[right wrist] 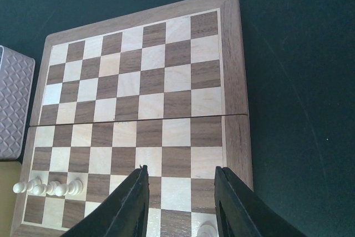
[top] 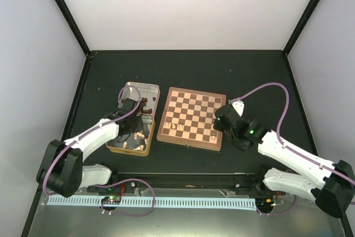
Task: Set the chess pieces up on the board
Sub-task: Pick up the chess piece from the storage box.
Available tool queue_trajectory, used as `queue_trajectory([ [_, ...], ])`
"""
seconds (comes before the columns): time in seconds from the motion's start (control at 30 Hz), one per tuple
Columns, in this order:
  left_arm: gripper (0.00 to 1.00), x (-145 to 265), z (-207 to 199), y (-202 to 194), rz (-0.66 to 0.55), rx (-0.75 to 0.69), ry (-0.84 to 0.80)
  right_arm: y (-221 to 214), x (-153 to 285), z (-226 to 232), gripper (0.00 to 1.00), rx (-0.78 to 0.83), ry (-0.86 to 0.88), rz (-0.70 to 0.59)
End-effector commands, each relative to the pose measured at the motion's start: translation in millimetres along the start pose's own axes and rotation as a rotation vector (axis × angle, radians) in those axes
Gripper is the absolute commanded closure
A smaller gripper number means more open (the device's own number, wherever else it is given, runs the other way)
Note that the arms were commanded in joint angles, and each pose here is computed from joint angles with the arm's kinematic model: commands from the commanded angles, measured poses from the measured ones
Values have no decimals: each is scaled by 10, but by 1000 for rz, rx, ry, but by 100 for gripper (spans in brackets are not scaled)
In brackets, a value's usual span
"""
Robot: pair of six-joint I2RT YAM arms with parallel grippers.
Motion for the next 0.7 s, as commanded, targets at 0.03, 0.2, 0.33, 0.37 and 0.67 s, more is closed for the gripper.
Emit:
queue_trajectory([
  [0.03,77,-9,11,111,-19,-7,17,38,-9,19,65,-6,10,-24],
  [0.2,64,26,53,26,6,-1,27,34,-11,17,65,-5,10,-24],
  [0.33,68,27,121,-115,41,18,50,23,-21,22,65,-4,12,-19],
  [0.37,71,28,137,-145,48,22,57,22,-21,28,65,-5,15,-17],
  [0.67,88,-67,123,-162,63,6,47,23,-26,54,65,3,20,-12],
])
Point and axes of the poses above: each gripper's point midway between its finger pads, its own x axis back along the fingers, its own z axis along the line the jaws close on, y = z × x, the point moved 5 cm from there along x, back along the fingers, and after that the axes turned 12 degrees about -x, right-handed, at the moved point
